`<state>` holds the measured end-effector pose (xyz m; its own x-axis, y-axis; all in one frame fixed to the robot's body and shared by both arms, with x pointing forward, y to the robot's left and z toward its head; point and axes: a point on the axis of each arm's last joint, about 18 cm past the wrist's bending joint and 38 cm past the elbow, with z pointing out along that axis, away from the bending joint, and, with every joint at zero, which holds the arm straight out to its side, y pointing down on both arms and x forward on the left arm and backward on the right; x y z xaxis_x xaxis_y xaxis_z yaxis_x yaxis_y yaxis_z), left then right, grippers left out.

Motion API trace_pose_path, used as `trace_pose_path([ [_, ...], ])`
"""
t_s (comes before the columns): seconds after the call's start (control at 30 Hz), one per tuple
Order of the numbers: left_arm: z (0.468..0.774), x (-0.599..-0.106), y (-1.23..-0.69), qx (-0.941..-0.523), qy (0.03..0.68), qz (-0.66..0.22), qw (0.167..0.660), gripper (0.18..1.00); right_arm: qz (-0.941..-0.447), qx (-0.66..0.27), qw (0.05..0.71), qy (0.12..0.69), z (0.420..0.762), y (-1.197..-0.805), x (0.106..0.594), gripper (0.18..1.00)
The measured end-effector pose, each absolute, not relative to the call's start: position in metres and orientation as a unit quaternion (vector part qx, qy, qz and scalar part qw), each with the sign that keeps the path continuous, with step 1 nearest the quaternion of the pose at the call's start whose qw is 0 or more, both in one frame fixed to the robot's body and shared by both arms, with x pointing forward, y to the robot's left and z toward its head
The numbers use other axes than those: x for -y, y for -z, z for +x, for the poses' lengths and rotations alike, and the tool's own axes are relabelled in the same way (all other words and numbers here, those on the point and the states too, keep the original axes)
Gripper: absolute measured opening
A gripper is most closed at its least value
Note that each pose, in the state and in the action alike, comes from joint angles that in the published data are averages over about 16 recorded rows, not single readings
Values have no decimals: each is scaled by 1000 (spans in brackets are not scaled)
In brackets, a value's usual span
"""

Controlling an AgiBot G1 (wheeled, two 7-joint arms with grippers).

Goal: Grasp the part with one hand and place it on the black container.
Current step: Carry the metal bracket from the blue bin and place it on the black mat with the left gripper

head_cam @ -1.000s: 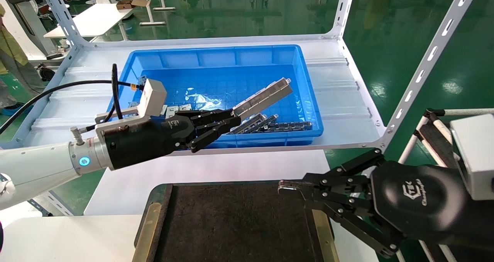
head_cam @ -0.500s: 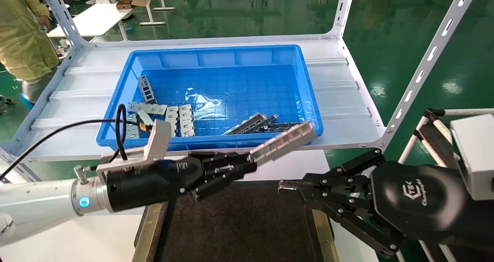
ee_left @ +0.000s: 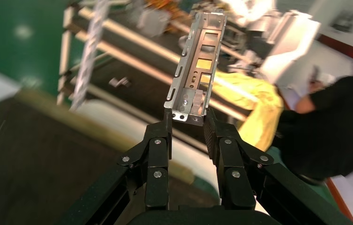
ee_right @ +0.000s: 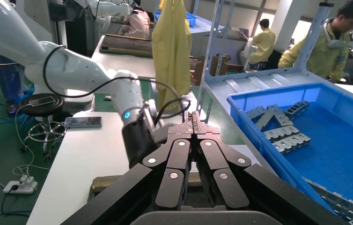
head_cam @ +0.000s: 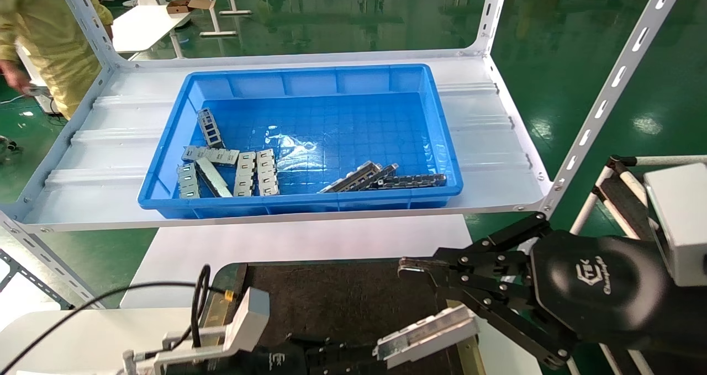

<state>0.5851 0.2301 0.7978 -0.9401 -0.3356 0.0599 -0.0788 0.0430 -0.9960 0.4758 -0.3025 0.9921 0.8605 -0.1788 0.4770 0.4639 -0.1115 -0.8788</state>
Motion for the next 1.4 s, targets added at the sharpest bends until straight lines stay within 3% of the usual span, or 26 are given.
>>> trace_pose_path([
  [0.3, 581, -231, -742, -702, 647, -266, 131, 321, -704, 101, 659, 244, 476, -992, 303, 191],
  [0.7, 583, -212, -707, -661, 632, -369, 168, 321, -704, 101, 659, 244, 476, -992, 303, 191],
  [1.4, 604, -158, -674, -570, 643, -483, 170, 320, -704, 101, 659, 244, 476, -992, 303, 191],
])
